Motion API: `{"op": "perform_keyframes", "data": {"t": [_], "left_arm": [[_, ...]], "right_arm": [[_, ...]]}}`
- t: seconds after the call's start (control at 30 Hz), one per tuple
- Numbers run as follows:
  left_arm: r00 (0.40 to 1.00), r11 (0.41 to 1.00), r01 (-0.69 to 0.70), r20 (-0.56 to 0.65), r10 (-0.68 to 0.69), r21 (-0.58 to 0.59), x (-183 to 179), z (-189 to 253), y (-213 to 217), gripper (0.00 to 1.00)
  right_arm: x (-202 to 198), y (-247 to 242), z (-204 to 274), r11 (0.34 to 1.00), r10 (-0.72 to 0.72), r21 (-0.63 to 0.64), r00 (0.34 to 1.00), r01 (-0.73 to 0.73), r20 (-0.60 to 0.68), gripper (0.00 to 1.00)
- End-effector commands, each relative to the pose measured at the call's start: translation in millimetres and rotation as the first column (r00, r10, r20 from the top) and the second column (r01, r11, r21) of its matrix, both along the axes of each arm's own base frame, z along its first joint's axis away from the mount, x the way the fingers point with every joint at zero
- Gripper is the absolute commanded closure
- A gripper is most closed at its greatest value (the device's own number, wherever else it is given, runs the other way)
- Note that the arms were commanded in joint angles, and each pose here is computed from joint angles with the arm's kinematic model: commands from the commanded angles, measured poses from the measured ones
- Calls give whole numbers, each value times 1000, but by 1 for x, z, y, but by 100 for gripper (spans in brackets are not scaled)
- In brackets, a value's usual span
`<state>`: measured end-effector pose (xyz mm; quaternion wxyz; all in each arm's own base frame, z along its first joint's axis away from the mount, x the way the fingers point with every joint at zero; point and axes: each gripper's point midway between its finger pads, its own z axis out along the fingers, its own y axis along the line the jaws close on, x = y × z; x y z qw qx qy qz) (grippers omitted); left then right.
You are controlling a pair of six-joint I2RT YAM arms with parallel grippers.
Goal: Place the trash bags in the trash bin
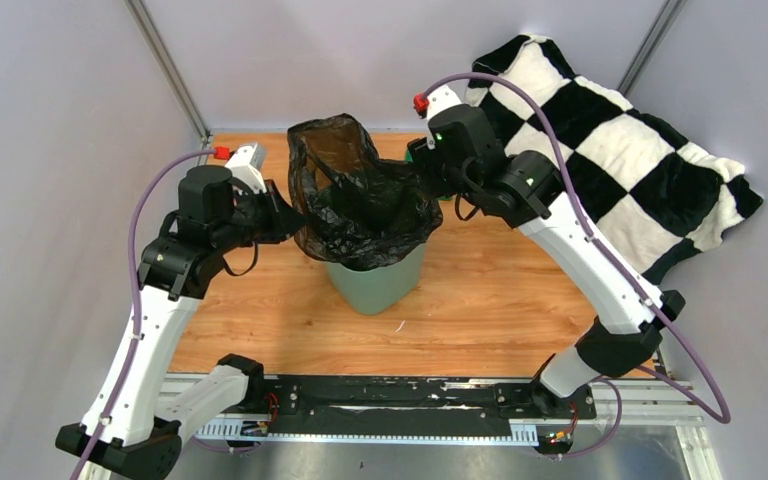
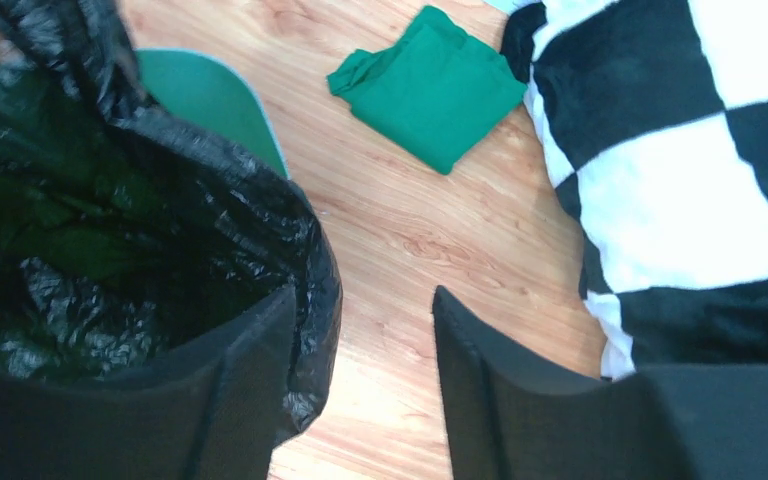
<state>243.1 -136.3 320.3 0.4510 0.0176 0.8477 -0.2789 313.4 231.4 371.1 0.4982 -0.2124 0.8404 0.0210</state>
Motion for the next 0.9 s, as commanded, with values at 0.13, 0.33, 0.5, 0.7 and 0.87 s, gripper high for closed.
{"op": "perform_keyframes", "data": {"t": [0.13,0.33,0.5,0.7,0.87], "left_arm": [[999,999,47,18,-46,-28,-10,6,-6,96],[998,998,56,18,-55,-38,-13,7,-8,96],[999,998,52,18,-52,-35,-15,6,-7,96],[1000,1000,15,5,-15,-7,-17,-4,2,98],[999,1000,-11,-48,11,9,-22,-22,7,100]], "right_arm": [[-32,12,-17,992,116,59,989,-111,-90,28],[-26,7,-47,997,74,-3,988,-75,-132,27],[-14,5,-52,999,38,-5,991,-39,-132,45],[-20,-17,-39,1000,-6,-13,995,5,-98,97],[-35,-31,-44,1000,-16,0,993,16,-118,100]]}}
